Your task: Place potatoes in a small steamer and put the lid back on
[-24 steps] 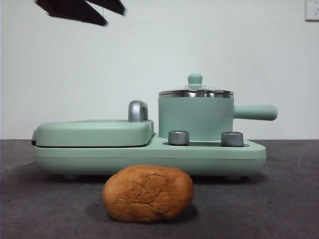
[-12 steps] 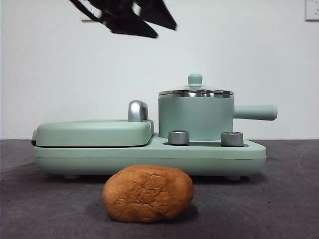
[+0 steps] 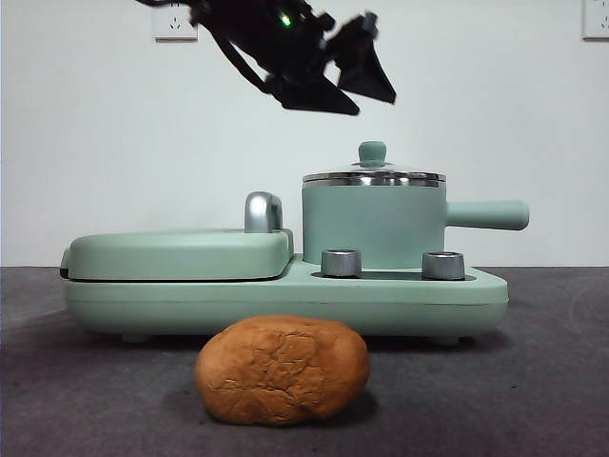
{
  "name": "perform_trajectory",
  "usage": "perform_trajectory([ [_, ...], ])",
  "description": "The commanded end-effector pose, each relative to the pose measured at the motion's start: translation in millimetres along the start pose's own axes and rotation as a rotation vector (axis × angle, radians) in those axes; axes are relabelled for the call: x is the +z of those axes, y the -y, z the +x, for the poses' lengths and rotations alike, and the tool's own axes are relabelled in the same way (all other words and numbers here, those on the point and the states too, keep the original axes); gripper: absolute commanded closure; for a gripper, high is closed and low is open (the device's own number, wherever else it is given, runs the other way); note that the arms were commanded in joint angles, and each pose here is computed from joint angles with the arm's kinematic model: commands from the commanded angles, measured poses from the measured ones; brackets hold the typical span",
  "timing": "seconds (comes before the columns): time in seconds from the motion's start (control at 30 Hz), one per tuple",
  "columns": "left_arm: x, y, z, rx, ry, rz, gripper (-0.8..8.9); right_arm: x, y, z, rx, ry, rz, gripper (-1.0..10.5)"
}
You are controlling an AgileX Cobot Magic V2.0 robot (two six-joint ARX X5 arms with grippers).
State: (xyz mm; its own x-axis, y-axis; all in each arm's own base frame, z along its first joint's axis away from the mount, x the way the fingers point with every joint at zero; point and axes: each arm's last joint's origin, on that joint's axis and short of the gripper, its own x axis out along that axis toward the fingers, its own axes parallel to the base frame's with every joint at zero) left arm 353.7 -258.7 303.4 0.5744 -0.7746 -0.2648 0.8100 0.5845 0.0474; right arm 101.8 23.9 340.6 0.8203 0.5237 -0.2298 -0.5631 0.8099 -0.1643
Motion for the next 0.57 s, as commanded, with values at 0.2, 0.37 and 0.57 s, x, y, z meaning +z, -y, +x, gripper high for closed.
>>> perform_trajectory([
  [0.2, -13, -5, 27, 0.004, 0.034, 0.003, 5.02, 5, 1, -1, -0.005, 0.015, 0.004, 7.2],
  [0.37, -21, -9, 31, 0.007, 0.013, -0.005, 5.02, 5, 1, -1, -0.008, 0.014, 0.004, 7.2],
  [0.57, -29, -12, 35, 0.009, -0.01, -0.014, 5.03, 4, 1, 1, -0.006, 0.009, 0.007, 7.2],
])
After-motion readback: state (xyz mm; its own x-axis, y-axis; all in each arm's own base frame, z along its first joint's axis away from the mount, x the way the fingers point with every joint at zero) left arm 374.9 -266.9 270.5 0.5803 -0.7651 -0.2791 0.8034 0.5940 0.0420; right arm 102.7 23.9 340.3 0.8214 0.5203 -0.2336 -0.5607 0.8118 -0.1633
